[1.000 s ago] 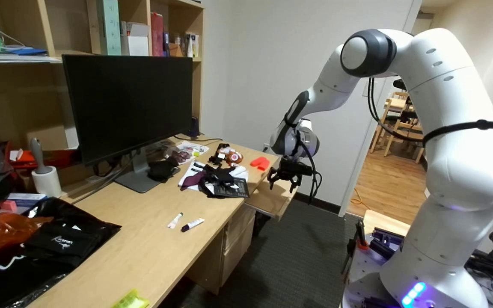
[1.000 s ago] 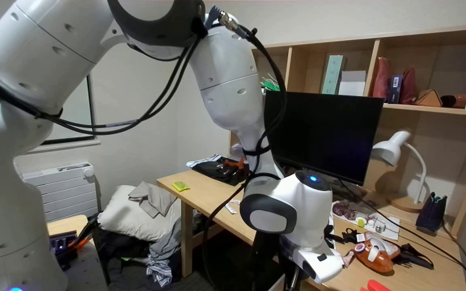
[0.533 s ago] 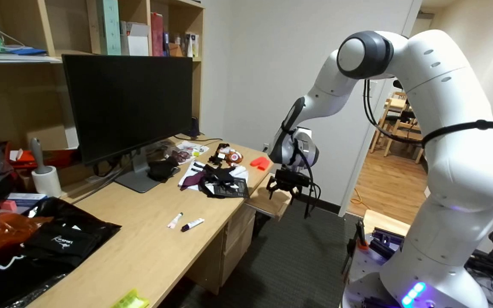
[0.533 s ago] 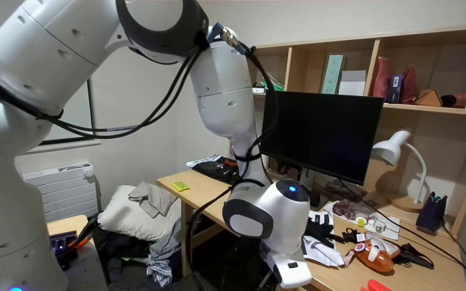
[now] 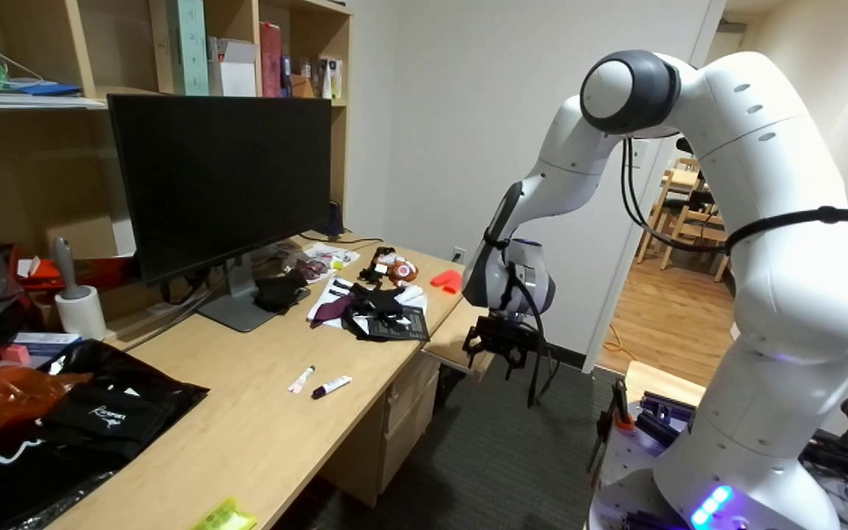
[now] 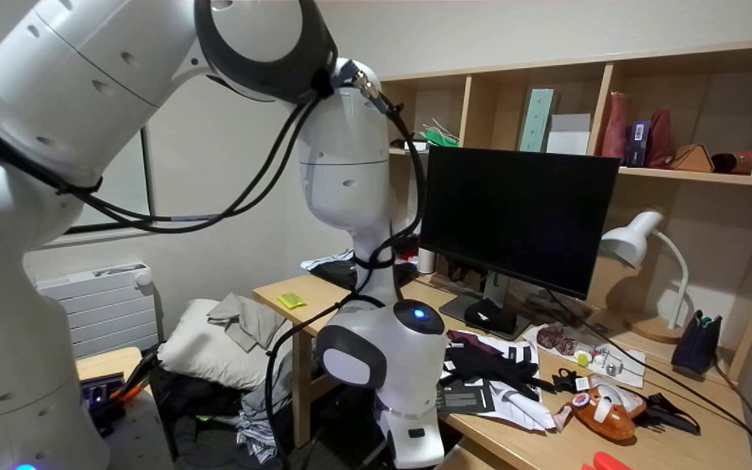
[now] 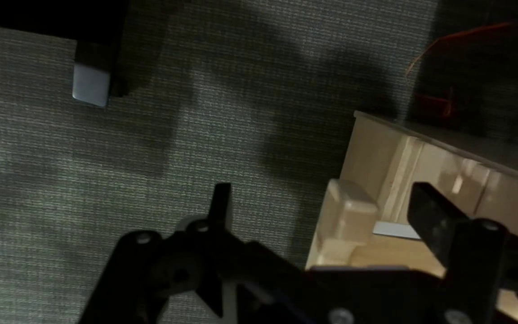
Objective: Open the top drawer fully
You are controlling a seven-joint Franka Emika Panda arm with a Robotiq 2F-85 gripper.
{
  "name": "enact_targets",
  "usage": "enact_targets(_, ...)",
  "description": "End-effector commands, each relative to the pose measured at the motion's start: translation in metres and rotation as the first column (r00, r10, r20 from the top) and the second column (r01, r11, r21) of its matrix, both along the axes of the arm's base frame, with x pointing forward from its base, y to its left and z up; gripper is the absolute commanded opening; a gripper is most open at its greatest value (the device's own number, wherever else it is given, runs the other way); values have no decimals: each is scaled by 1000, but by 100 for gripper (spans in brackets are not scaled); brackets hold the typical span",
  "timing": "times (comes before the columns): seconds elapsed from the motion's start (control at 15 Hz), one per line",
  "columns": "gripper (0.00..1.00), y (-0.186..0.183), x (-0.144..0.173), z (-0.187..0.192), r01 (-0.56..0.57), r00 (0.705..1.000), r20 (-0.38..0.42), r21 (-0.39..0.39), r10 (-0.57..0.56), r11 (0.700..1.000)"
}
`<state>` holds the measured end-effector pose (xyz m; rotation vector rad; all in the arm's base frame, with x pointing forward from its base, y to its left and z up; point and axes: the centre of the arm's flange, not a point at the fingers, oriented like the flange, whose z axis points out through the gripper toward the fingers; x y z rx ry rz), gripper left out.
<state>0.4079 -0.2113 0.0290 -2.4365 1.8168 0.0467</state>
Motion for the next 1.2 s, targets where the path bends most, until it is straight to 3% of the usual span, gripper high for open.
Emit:
enact_targets(0.0, 100, 7, -30, -7, 50, 999, 21, -27, -49, 998)
enact_targets(0.33, 100, 1, -53, -16, 93, 995, 28, -69, -91, 993)
enact_targets(0.8, 100, -5, -103, -17, 70, 997, -10, -49, -70, 996)
enact_targets(1.13, 100, 5, -105, -1, 25, 997, 69, -36, -23, 999)
